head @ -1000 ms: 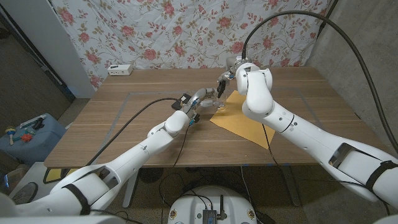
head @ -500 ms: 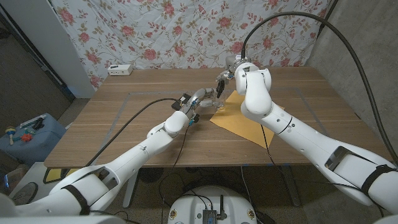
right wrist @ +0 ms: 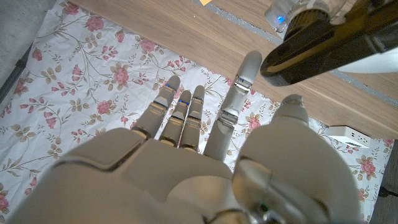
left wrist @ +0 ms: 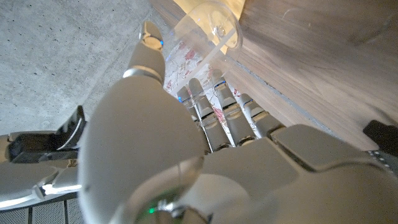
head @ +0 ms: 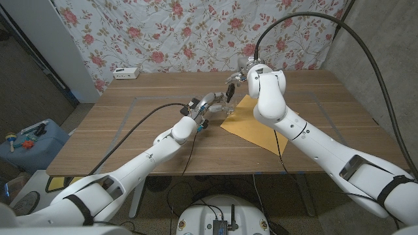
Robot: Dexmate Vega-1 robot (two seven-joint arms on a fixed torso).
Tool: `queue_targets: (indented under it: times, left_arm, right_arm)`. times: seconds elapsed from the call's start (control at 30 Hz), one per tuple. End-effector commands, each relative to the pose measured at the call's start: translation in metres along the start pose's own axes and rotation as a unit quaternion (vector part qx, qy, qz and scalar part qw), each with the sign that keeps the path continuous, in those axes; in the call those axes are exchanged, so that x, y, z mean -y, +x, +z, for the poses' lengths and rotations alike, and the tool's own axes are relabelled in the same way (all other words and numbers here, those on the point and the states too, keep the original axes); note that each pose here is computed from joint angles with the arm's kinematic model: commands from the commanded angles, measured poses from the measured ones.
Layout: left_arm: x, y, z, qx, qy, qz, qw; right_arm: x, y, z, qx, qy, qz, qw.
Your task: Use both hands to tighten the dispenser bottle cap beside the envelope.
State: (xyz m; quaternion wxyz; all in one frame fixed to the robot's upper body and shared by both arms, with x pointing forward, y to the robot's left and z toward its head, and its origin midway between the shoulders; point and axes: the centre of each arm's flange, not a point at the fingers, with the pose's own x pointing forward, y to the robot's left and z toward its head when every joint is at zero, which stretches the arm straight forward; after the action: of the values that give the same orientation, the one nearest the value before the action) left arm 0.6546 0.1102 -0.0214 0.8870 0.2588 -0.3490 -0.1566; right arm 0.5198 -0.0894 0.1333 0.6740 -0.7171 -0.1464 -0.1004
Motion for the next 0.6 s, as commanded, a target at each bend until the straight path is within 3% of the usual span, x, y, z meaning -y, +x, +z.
queue_targets:
  times: [0.03,0.6]
  left_arm:
    - [-0.004,-0.001,-0.001,0.002,0.000,0.001,1.000]
    - [-0.011,-0.004,-0.002,0.003,-0.004,0.006,1.000]
  right_arm:
    - [0.008,-0.005,-0.004,0.005,0.018,-0.012,0.9998]
    - [0.014,-0.010,-0.018,0.017,0.080,-0.043,0.9957]
